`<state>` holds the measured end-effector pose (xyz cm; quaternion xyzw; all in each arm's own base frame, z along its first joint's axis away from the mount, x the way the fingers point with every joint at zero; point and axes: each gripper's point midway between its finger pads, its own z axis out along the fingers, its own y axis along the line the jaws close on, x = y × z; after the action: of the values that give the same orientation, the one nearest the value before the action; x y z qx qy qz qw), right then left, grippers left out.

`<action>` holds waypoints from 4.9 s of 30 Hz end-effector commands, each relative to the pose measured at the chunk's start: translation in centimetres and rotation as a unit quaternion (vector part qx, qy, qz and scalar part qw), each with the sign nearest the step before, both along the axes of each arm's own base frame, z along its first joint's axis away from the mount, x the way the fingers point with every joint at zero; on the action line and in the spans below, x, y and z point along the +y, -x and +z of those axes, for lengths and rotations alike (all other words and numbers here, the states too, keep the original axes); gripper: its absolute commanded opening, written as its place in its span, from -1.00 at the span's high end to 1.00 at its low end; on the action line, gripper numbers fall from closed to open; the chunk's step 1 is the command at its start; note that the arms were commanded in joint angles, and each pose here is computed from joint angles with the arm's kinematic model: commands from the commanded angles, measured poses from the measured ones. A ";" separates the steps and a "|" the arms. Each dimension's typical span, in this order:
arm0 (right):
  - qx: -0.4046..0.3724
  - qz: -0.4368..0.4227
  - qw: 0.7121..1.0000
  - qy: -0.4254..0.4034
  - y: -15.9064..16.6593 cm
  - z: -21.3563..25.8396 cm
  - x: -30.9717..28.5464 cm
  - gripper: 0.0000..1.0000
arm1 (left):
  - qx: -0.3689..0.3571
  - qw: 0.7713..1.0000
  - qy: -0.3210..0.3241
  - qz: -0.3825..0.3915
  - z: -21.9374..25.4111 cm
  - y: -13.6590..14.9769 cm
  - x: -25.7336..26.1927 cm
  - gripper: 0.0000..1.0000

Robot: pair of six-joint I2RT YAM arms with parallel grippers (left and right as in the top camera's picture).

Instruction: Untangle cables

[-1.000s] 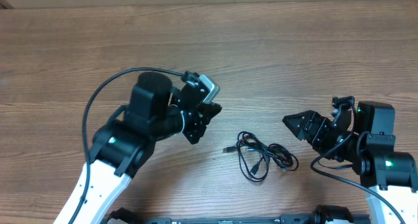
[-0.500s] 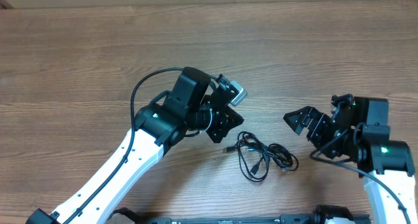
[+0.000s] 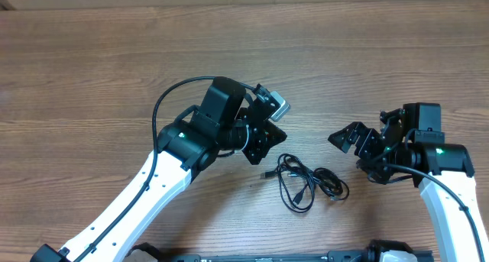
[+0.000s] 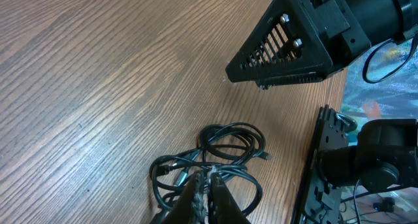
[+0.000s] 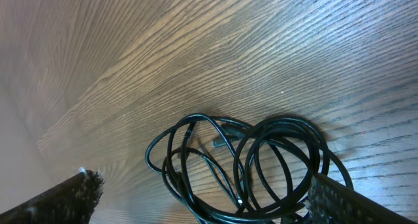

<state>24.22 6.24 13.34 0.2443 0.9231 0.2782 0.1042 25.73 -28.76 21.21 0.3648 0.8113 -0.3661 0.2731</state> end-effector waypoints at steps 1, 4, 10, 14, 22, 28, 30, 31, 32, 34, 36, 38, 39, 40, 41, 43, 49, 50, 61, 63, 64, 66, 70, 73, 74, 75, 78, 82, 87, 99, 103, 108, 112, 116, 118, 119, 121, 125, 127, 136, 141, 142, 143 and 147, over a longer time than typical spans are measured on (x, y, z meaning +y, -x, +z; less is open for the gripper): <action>0.001 0.000 1.000 0.002 0.0 -0.1 -0.1 -1.00 | -0.017 1.000 0.001 -0.006 0.6 -0.2 -0.2 0.91; 0.001 0.000 1.000 0.002 0.0 -0.1 -0.1 -1.00 | -0.017 1.000 0.002 -0.006 0.6 -0.2 -0.2 0.92; 0.001 0.000 1.000 0.002 0.0 -0.1 -0.1 -1.00 | -0.016 1.000 0.002 -0.006 0.6 -0.2 -0.2 0.92; -0.003 -0.001 1.000 0.002 -0.2 -0.1 -0.1 -1.00 | -0.009 1.000 -0.002 -0.006 0.4 0.0 -0.1 0.91; -0.056 0.003 0.998 0.000 -2.3 0.9 -0.1 -1.00 | 0.028 0.999 -0.030 0.010 -1.4 0.3 0.5 0.59; -0.050 -0.015 0.998 0.027 -2.5 0.5 -1.1 -1.00 | 0.127 0.990 -0.056 -0.015 -5.4 2.7 -1.2 0.03; -0.018 -0.079 0.995 0.055 -2.3 -0.3 -2.8 -1.00 | 0.166 0.984 -0.066 -0.015 -6.9 3.4 -1.9 0.00; -0.001 -0.112 0.991 0.073 -2.1 -0.8 -3.7 -1.00 | 0.187 0.980 -0.065 -0.019 -7.4 3.9 -2.3 -0.04; 0.009 -0.134 0.987 0.086 -1.9 -1.0 -4.4 -1.00 | 0.217 0.974 -0.066 -0.011 -7.9 4.3 -2.6 -0.19; 0.021 -0.163 0.981 0.105 -1.6 -1.4 -5.4 -1.00 | 0.282 0.954 -0.082 0.052 -8.9 4.4 -2.3 -0.54; 0.021 -0.164 0.981 0.106 -1.6 -1.4 -5.4 -1.00 | 0.330 0.931 -0.105 0.115 -10.0 4.5 -1.4 -0.73; 0.021 -0.164 0.981 0.107 -1.6 -1.4 -5.4 -1.00 | 0.362 0.911 -0.114 0.158 -10.4 4.4 -1.0 -1.00; 0.021 -0.164 0.981 0.107 -1.6 -1.4 -5.4 -1.00 | 0.379 0.902 -0.112 0.176 -10.5 4.4 -1.0 -1.00; 0.021 -0.164 0.981 0.107 -1.6 -1.4 -5.4 -1.00 | 0.397 0.889 -0.111 0.199 -10.6 4.4 -1.0 -1.00; 0.021 -0.164 0.981 0.107 -1.6 -1.4 -5.4 -1.00 | 0.418 0.873 -0.111 0.227 -10.7 4.4 -0.9 -1.00; 0.021 -0.164 0.981 0.107 -1.6 -1.4 -5.4 -1.00 | 0.450 0.840 -0.115 0.282 -11.1 4.5 -0.9 -0.99; 0.022 -0.163 0.981 0.106 -1.6 -1.4 -5.4 -1.00 | 0.503 0.762 -0.142 0.382 -13.4 6.2 -1.8 -0.62; 0.023 -0.163 0.981 0.107 -1.6 -1.4 -5.4 -1.00 | 0.515 0.744 -0.144 0.400 -13.9 6.3 -1.9 -0.60; 0.034 -0.162 0.980 0.108 -1.1 -1.6 -5.4 -1.00 | 0.553 0.671 -0.148 0.471 -16.1 6.2 -2.0 -0.25; 0.033 -0.160 0.981 0.108 -1.1 -1.6 -5.4 -1.00 | 0.560 0.681 -0.146 0.449 -15.7 6.5 -2.5 -0.22; 0.034 -0.160 0.981 0.108 -1.0 -1.6 -5.3 -1.00 | 0.576 0.697 -0.135 0.406 -14.9 6.7 -3.5 -0.54; 0.035 -0.160 0.981 0.108 -1.0 -1.6 -5.3 -1.00 | 0.618 0.700 -0.107 0.340 -13.1 7.1 -4.9 -0.72; 0.034 -0.160 0.981 0.108 -1.0 -1.6 -5.3 -1.00 | 0.619 0.697 -0.086 0.351 -12.9 5.4 -4.4 -0.77; 0.033 -0.160 0.981 0.106 -1.1 -1.6 -5.3 -1.00 | 0.564 0.705 -0.094 0.420 -14.6 3.8 -3.3 -0.71; 0.033 -0.160 0.981 0.106 -1.1 -1.6 -5.3 -1.00 | 0.551 0.708 -0.096 0.432 -14.9 3.7 -3.2 -0.61; 0.032 -0.160 0.981 0.106 -1.1 -1.6 -5.3 -1.00 | 0.538 0.711 -0.099 0.442 -15.2 3.7 -3.2 -0.57; 0.030 -0.160 0.981 0.105 -1.2 -1.5 -5.3 -1.00 | 0.531 0.718 -0.086 0.443 -15.2 3.1 -3.9 -0.45; 0.024 -0.155 0.984 0.088 -1.5 -1.3 -4.7 -1.00 | 0.542 0.712 -0.102 0.434 -17.0 3.4 -4.2 -0.32; 0.025 -0.152 0.985 0.081 -1.5 -1.2 -4.4 -1.00 | 0.563 0.725 -0.123 0.378 -18.3 4.7 -5.1 0.92; -0.036 0.058 0.998 -0.016 -0.1 0.6 1.0 -0.95 | 0.225 0.974 0.021 0.026 -7.5 0.9 -7.1 0.91; -0.063 0.106 0.987 -0.099 0.5 2.6 3.7 -0.85 | 0.099 0.991 0.052 0.073 -1.7 -2.0 -5.1 0.92; -0.122 0.155 0.970 -0.141 0.8 5.1 5.2 -0.83 | 0.092 0.983 0.075 0.142 1.2 -3.5 -3.0 0.92; -0.219 0.232 0.934 -0.161 1.4 7.7 6.5 -0.83 | 0.134 0.973 0.089 0.164 1.2 -3.4 -2.9 0.92; -0.278 0.285 0.906 -0.143 1.7 8.4 6.8 -0.84 | 0.187 0.963 0.124 0.146 2.4 -2.3 -4.0 0.92; -0.293 0.296 0.899 -0.135 1.6 8.4 6.8 -0.84 | 0.202 0.962 0.146 0.112 3.5 -1.3 -4.9 0.92; -0.301 0.297 0.897 -0.132 1.3 8.6 6.8 -0.81 | 0.215 0.958 0.153 0.112 3.8 -1.0 -5.3 0.92; -0.304 0.298 0.895 -0.130 1.2 8.6 6.8 -0.70 | 0.218 0.957 0.161 0.104 4.2 -0.5 -5.9 0.92; -0.309 0.299 0.894 -0.128 1.1 8.7 6.8 -0.36 | 0.235 0.953 0.163 0.101 4.4 0.5 -6.8 0.92; -0.309 0.299 0.894 -0.128 1.1 8.7 6.8 0.04 | 0.235 0.953 0.163 0.101 4.4 0.5 -6.9 0.92; -0.304 0.297 0.896 -0.130 1.2 8.7 6.8 0.92 | 0.248 0.948 0.178 0.092 5.2 0.8 -7.2 0.92; -0.235 0.224 0.943 -0.077 -0.1 6.4 4.9 0.92 | 0.252 0.946 0.182 0.090 5.4 0.8 -7.2 0.92; -0.217 0.204 0.953 -0.062 -0.4 5.8 4.3 0.92 | 0.253 0.946 0.183 0.090 5.5 0.8 -7.3 0.92; -0.199 0.180 0.962 -0.044 -0.6 5.2 3.5 0.92 | 0.253 0.945 0.187 0.085 5.7 0.9 -7.3 0.92; -0.166 0.132 0.977 -0.016 -1.1 4.2 2.2 0.92 | 0.246 0.945 0.211 0.039 7.3 1.8 -7.9 0.92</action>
<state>23.79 12.13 21.19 -0.0251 0.8636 0.4506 0.2249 26.08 -36.16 24.14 0.1141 0.8185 -0.5407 0.1571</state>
